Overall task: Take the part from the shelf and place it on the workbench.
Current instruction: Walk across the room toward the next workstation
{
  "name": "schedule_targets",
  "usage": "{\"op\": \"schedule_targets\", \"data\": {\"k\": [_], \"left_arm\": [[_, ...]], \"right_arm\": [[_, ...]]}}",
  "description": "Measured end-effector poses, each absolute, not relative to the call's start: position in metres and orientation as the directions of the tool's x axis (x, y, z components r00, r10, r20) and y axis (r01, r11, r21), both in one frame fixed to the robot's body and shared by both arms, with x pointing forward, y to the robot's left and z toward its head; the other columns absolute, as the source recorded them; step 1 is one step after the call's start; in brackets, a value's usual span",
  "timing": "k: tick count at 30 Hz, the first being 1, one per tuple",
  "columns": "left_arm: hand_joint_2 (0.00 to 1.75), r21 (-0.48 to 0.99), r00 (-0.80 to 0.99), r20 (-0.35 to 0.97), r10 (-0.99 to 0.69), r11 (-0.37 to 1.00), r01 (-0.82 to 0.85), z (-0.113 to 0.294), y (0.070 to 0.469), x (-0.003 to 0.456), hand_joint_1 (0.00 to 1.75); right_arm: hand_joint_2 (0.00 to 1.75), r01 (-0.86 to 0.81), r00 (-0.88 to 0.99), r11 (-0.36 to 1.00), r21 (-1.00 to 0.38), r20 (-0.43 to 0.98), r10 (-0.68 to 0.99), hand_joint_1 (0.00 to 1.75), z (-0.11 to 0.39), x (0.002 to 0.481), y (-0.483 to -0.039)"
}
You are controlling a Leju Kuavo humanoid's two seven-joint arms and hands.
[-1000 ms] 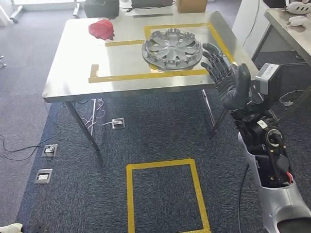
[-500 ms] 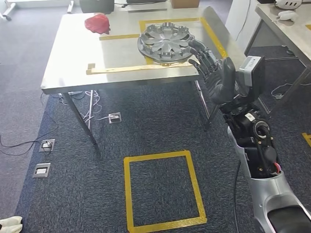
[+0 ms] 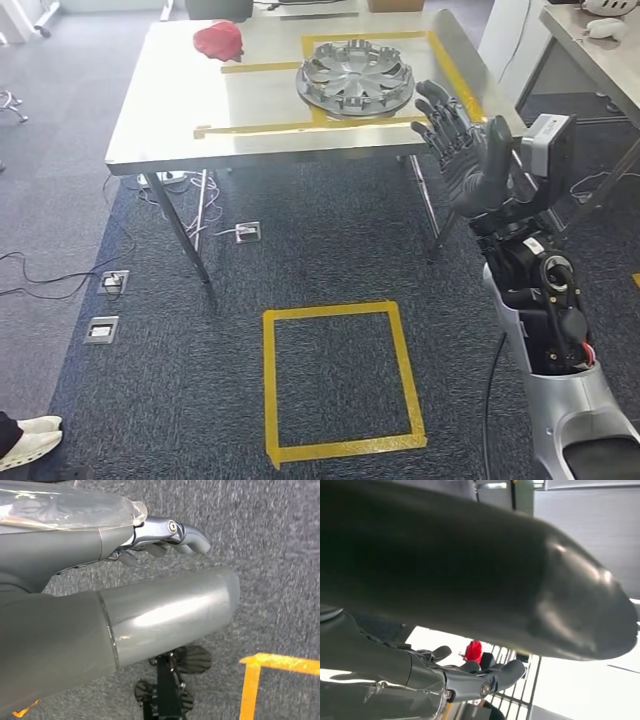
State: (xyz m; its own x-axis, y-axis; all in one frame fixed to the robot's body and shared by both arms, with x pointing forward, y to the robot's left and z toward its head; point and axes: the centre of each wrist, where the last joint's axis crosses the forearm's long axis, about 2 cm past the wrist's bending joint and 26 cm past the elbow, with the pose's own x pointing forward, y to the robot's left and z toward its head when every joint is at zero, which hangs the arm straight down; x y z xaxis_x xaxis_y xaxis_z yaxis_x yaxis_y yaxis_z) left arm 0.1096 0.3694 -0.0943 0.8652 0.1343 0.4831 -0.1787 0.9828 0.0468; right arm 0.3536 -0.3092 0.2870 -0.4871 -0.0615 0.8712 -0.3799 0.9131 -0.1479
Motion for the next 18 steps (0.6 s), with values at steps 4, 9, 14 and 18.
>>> {"op": "schedule_targets", "data": {"k": [4, 9, 14, 18], "left_arm": [[0.00, 0.051, 0.866, 0.482, 0.132, 0.983, -0.178, -0.0945, 0.3702, 0.1085, 0.00], [0.00, 0.057, 0.866, 0.482, 0.129, 0.982, -0.178, -0.0945, 0.3712, 0.1079, 0.00], [0.00, 0.063, 0.862, 0.491, 0.127, 0.982, -0.180, -0.0940, 0.3725, 0.1091, 0.00], [0.00, 0.063, 0.863, 0.488, 0.127, 0.982, -0.180, -0.0946, 0.3721, 0.1069, 0.00]], "right_arm": [[0.00, -0.382, -0.488, 0.914, -0.141, 0.870, -0.069, 0.00, 0.2879, 0.3547, -0.3095], [0.00, -0.388, -0.480, 0.913, -0.124, 0.873, -0.085, 0.00, 0.2866, 0.3551, -0.3098], [0.00, -0.388, -0.480, 0.915, -0.113, 0.872, -0.096, 0.00, 0.2868, 0.3554, -0.3102], [0.00, -0.388, -0.477, 0.915, -0.105, 0.873, -0.102, 0.00, 0.2863, 0.3553, -0.3104]]}}
